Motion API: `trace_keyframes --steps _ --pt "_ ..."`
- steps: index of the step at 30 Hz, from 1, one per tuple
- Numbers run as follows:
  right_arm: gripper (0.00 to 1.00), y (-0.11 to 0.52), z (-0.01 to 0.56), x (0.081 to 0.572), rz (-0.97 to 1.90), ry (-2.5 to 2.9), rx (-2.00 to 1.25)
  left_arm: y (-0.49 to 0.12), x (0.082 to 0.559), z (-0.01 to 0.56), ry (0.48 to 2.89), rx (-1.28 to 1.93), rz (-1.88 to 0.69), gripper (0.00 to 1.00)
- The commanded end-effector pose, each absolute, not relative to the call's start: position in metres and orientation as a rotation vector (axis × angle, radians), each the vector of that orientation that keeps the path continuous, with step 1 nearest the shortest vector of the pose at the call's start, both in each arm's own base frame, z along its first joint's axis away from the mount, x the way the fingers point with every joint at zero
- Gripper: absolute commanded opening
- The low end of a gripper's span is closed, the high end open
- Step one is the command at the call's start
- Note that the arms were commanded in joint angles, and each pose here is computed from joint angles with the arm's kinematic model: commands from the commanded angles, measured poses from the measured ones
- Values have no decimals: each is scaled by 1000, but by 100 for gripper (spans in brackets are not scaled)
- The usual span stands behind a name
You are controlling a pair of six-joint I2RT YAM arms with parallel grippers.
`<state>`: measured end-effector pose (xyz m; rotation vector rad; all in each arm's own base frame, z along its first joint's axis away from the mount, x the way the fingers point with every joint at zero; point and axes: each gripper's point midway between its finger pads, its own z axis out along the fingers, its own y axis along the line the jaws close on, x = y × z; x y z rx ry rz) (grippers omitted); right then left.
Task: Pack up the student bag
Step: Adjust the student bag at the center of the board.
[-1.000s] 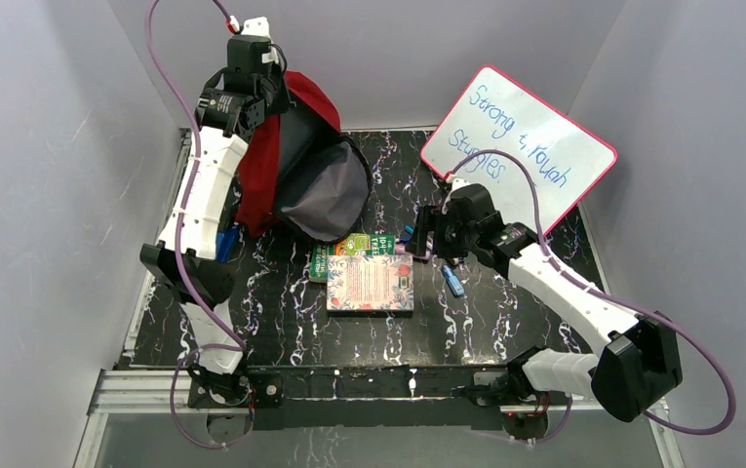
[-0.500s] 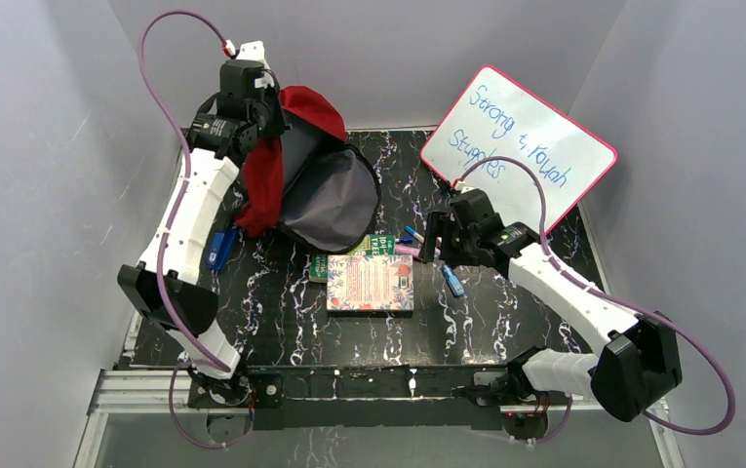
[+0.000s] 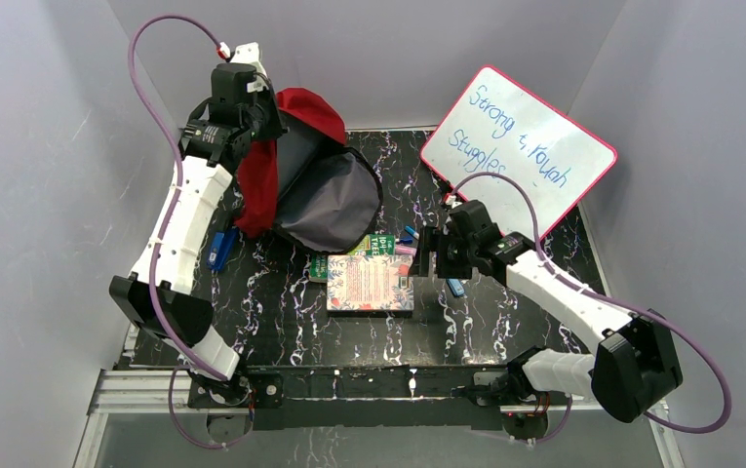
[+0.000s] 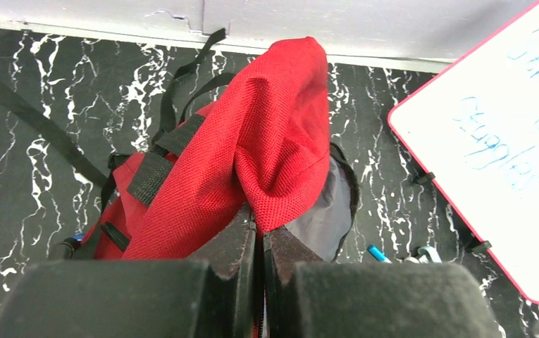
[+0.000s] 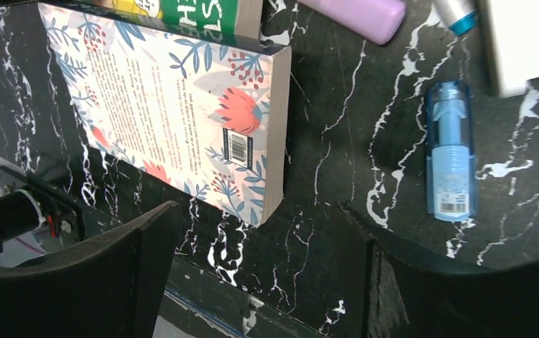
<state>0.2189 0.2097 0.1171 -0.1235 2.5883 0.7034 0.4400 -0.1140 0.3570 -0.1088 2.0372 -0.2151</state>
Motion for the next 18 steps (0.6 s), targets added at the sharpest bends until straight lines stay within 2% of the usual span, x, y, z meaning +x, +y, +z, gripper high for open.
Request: trace_keyframes --steps 1,7,18 --pt "86 230 140 222 886 2469 -131 -121 435 412 1903 -126 -328 0" --pt "85 257 163 230 1086 2367 -104 -143 452 461 1790 -179 -507 0" --pt "87 249 191 240 1047 2245 -91 -207 485 539 1547 -223 -1015 0"
